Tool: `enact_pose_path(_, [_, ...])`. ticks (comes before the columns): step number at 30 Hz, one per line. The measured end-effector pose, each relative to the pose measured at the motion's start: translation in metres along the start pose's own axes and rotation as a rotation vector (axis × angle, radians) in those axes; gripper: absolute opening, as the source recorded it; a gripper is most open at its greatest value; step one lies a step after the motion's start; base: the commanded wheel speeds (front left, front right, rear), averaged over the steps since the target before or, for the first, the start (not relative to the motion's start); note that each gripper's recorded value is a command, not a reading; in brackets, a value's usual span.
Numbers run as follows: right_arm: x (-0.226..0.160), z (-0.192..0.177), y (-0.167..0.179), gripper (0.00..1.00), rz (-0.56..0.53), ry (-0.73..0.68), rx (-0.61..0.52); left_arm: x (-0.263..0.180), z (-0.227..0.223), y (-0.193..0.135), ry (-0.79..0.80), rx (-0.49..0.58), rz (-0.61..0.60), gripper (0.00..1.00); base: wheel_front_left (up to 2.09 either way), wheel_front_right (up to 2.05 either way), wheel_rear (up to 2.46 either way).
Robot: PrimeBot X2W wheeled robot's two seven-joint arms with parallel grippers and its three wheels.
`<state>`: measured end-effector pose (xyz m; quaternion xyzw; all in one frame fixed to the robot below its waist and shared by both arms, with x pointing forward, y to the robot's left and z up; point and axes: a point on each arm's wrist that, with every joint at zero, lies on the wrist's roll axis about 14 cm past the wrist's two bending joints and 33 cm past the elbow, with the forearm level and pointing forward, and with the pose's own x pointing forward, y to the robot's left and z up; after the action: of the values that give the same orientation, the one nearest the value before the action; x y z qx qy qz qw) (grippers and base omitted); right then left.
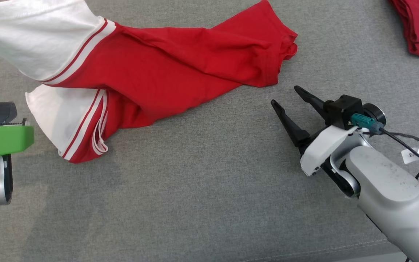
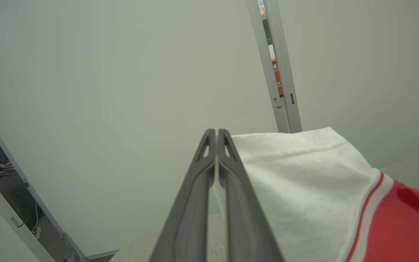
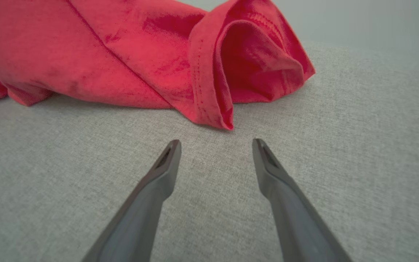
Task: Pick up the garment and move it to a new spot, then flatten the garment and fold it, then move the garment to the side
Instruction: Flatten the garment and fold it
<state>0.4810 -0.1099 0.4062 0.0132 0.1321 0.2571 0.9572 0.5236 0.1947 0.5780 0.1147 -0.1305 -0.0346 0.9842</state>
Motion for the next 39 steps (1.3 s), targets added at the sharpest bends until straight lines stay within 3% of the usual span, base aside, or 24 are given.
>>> enact_pose_path(4, [0.018, -0.005, -0.004, 1.0, 0.019, 0.038, -0.076, 0.0, -0.005, -0.001, 0.007, -0.001, -0.002, 0.0, 0.0, 0.0, 0.0])
enact_pose_path(9, [0.032, -0.007, -0.004, 1.0, 0.033, 0.048, -0.092, 0.002, -0.011, -0.002, 0.013, -0.004, -0.004, 0.0, 0.0, 0.0, 0.0])
enact_pose_path(11, [0.036, -0.009, -0.003, 0.47, 0.037, 0.057, -0.094, 0.002, -0.014, -0.002, 0.017, -0.001, -0.004, 0.0, 0.0, 0.0, 0.0])
enact_pose_path(12, [0.038, -0.011, -0.002, 0.39, 0.041, 0.06, -0.093, 0.003, -0.016, -0.002, 0.019, 0.0, -0.004, 0.0, 0.0, 0.0, 0.0])
enact_pose_path(14, [0.042, -0.009, -0.001, 0.0, 0.051, 0.055, -0.096, 0.004, -0.017, -0.002, 0.019, -0.001, -0.005, 0.0, 0.0, 0.0, 0.0])
enact_pose_path(21, [0.039, 0.007, -0.001, 0.0, 0.054, 0.003, -0.072, 0.005, -0.015, 0.0, 0.009, 0.014, -0.001, 0.0, 0.0, 0.0, 0.0])
enact_pose_path(26, [0.017, 0.047, -0.017, 0.0, 0.006, -0.118, 0.032, 0.007, 0.017, 0.003, -0.082, 0.056, -0.014, 0.0, 0.0, 0.0, 0.0])
enact_pose_path(32, [-0.028, 0.128, -0.037, 0.0, -0.01, -0.323, 0.081, 0.013, 0.099, 0.006, -0.317, 0.126, -0.06, 0.0, 0.0, 0.0, 0.0])
enact_pose_path(35, [-0.065, 0.197, -0.047, 0.0, -0.004, -0.485, 0.055, 0.016, 0.164, 0.001, -0.481, 0.16, -0.105, 0.0, 0.0, 0.0, 0.0])
enact_pose_path(39, [-0.097, 0.255, -0.059, 0.0, -0.013, -0.609, -0.004, 0.021, 0.216, -0.011, -0.601, 0.186, -0.169, 0.0, 0.0, 0.0, 0.0])
